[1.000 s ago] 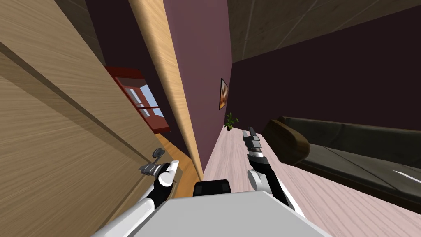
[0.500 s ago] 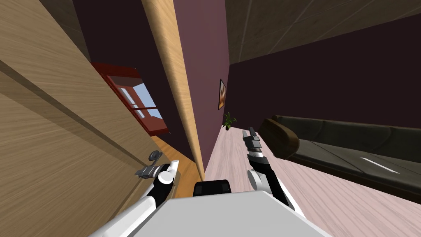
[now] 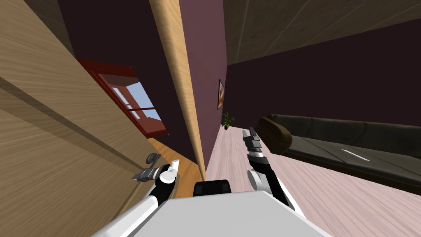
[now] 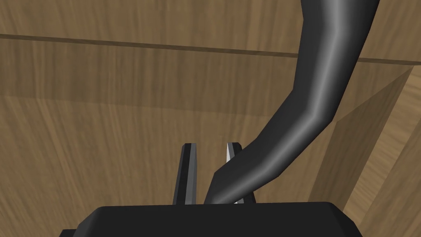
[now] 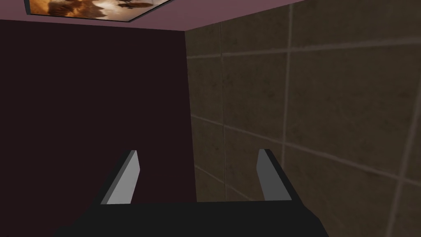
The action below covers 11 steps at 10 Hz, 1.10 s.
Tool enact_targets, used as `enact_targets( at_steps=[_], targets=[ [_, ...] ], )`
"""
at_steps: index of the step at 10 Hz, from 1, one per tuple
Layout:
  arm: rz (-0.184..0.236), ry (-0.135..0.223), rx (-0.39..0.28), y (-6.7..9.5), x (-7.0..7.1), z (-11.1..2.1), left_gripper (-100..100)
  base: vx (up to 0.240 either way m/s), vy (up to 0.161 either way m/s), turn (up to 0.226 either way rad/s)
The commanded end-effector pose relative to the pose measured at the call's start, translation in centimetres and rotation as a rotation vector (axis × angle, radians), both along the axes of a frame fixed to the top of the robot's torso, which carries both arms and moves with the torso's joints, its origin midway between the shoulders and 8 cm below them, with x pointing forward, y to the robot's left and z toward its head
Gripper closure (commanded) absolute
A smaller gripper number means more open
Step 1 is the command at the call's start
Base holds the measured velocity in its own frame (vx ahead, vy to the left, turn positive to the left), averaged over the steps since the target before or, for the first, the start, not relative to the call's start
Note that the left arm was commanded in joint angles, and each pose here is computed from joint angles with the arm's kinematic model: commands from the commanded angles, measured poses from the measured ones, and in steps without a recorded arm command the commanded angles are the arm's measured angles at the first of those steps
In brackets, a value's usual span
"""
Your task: Push the door open
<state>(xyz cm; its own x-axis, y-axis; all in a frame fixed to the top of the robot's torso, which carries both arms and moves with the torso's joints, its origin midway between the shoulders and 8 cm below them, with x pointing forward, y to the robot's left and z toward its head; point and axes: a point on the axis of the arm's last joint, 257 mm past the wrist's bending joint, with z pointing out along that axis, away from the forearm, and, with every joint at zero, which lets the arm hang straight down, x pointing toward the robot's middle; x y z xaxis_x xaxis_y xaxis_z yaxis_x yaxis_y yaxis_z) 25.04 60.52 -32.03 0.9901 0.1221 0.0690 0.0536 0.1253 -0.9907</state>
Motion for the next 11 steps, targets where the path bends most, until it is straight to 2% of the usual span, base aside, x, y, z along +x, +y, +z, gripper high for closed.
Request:
enact_targets(
  at_steps=[1,2,6,7,8,9,10,11],
  targets=[
    [0.04,-0.009,0.021,0.2,-0.7,0.8,100,-0.023,0.107,-0.119],
    [0.061,-0.008,0.017,0.0,-1.1,0.7,100,-0.005,0.101,-0.133],
    [0.061,-0.008,0.017,0.0,-1.1,0.7,100,0.002,0.02,-0.003],
    [0.122,-0.006,0.005,-0.7,-2.5,0.4,100,-0.018,0.089,-0.207],
    [0.118,-0.002,-0.002,-0.9,-2.4,0.1,100,-0.031,0.137,-0.144],
    [0.122,-0.006,0.005,-0.7,-2.5,0.4,100,-0.018,0.074,-0.034],
    [0.16,-0.003,-0.004,-1.3,-3.3,0.2,100,-0.011,0.099,-0.118],
    [0.16,-0.003,-0.004,-1.3,-3.3,0.2,100,-0.004,0.086,-0.087]
  ],
)
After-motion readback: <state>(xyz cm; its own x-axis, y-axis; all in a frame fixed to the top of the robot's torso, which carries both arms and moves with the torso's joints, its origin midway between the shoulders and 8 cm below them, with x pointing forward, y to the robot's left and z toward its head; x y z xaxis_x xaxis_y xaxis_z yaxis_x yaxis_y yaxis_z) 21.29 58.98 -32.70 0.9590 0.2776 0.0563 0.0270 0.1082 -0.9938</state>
